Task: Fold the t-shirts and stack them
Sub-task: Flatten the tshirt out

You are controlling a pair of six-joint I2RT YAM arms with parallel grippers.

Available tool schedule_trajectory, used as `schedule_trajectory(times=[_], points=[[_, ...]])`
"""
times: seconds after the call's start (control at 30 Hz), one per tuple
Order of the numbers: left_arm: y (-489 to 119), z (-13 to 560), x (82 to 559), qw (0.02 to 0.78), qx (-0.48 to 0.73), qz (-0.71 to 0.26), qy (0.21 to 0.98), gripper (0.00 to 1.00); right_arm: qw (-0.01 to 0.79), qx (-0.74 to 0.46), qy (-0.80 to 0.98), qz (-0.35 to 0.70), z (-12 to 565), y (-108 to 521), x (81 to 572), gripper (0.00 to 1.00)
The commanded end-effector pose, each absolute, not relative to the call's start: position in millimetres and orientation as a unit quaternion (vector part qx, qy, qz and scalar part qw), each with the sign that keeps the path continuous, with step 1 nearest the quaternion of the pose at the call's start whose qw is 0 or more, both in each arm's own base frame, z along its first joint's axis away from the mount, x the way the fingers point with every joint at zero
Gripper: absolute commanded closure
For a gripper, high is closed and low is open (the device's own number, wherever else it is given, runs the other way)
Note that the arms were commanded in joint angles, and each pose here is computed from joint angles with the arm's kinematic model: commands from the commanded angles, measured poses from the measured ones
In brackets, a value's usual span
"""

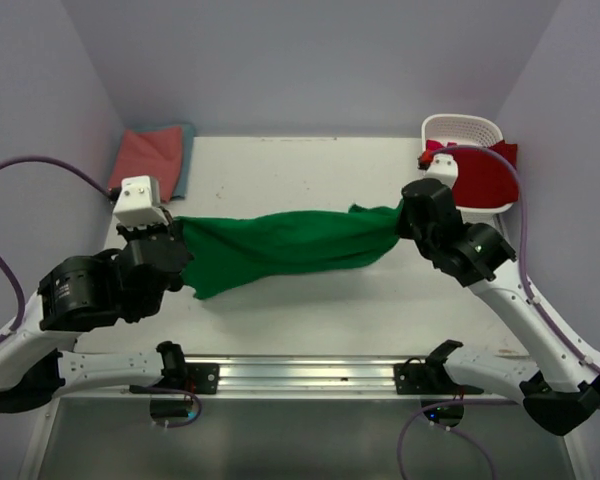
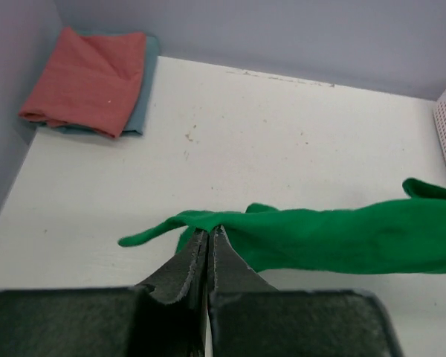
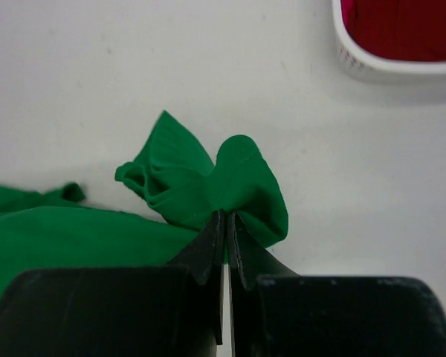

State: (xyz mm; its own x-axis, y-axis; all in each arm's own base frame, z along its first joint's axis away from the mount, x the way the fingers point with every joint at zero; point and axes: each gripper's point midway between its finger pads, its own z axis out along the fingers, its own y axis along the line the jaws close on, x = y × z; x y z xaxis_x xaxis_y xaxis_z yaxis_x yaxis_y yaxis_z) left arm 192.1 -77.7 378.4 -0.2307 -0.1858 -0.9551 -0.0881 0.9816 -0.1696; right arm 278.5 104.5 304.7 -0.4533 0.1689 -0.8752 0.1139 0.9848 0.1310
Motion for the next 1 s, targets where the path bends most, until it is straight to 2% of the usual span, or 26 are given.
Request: schedule_trajectory(times=[0.0, 0.07, 0.2, 0.3, 0.4, 0.53, 0.57, 0.6, 0.63, 0.67, 0.7, 0.73, 0.8, 0.83, 0.9, 0.97], points=[[-100.7, 352.5, 192.6, 0.582, -0.019, -0.013, 0.813, 1.00, 0.440, 0.067, 0.895, 0.012, 259.0, 92.1, 240.6, 1.00], [-122.5, 311.1, 187.6, 0.526, 0.020, 0.005, 0.850, 1.00, 0.396, 0.056, 0.917, 0.006, 236.5, 88.5, 221.4, 1.00], [-152.3, 197.6, 147.7, 0.354, 0.096, 0.018, 0.930, 1.00, 0.339, 0.035, 0.940, 0.005, 216.1, 84.4, 194.2, 1.00], [-158.4, 153.3, 121.9, 0.292, 0.103, -0.013, 0.951, 1.00, 0.285, 0.006, 0.958, 0.031, 201.6, 94.6, 174.4, 1.00], [-167.2, 155.7, 105.3, 0.280, 0.083, -0.091, 0.952, 1.00, 0.219, -0.027, 0.973, 0.066, 184.7, 108.7, 152.1, 1.00], [-180.0, 152.1, 65.6, 0.198, 0.123, -0.175, 0.957, 1.00, 0.136, -0.070, 0.983, 0.104, 169.5, 119.7, 117.8, 1.00], [-181.0, 152.9, 60.8, 0.188, 0.128, -0.184, 0.956, 1.00, 0.128, -0.075, 0.983, 0.111, 170.0, 121.1, 113.2, 0.95], [-184.9, 154.5, 52.3, 0.170, 0.139, -0.201, 0.955, 1.00, 0.118, -0.082, 0.982, 0.126, 172.1, 124.4, 107.5, 0.75], [-186.9, 158.0, 50.0, 0.169, 0.150, -0.211, 0.951, 1.00, 0.117, -0.086, 0.981, 0.127, 175.8, 122.7, 104.3, 0.61], [-188.3, 164.3, 49.2, 0.173, 0.153, -0.223, 0.947, 1.00, 0.125, -0.088, 0.979, 0.132, 180.5, 122.1, 103.2, 0.54], [-194.2, 178.8, 51.2, 0.186, 0.161, -0.244, 0.938, 0.93, 0.135, -0.087, 0.978, 0.130, 184.9, 120.0, 104.3, 0.45], [-196.9, 190.5, 54.5, 0.203, 0.162, -0.260, 0.930, 0.61, 0.148, -0.086, 0.976, 0.135, 191.6, 120.3, 106.4, 0.39], [-197.6, 215.5, 76.8, 0.270, 0.142, -0.266, 0.914, 0.28, 0.170, -0.081, 0.973, 0.135, 198.1, 120.0, 112.7, 0.25], [-195.2, 220.0, 85.6, 0.295, 0.141, -0.257, 0.909, 0.12, 0.183, -0.077, 0.972, 0.125, 198.4, 118.1, 119.9, 0.25], [-186.7, 224.6, 113.8, 0.361, 0.120, -0.213, 0.900, 0.00, 0.189, -0.074, 0.974, 0.099, 193.2, 115.8, 132.0, 0.25], [-182.7, 223.2, 134.9, 0.401, 0.111, -0.165, 0.894, 0.00, 0.211, -0.069, 0.973, 0.063, 188.6, 110.3, 149.3, 0.25]])
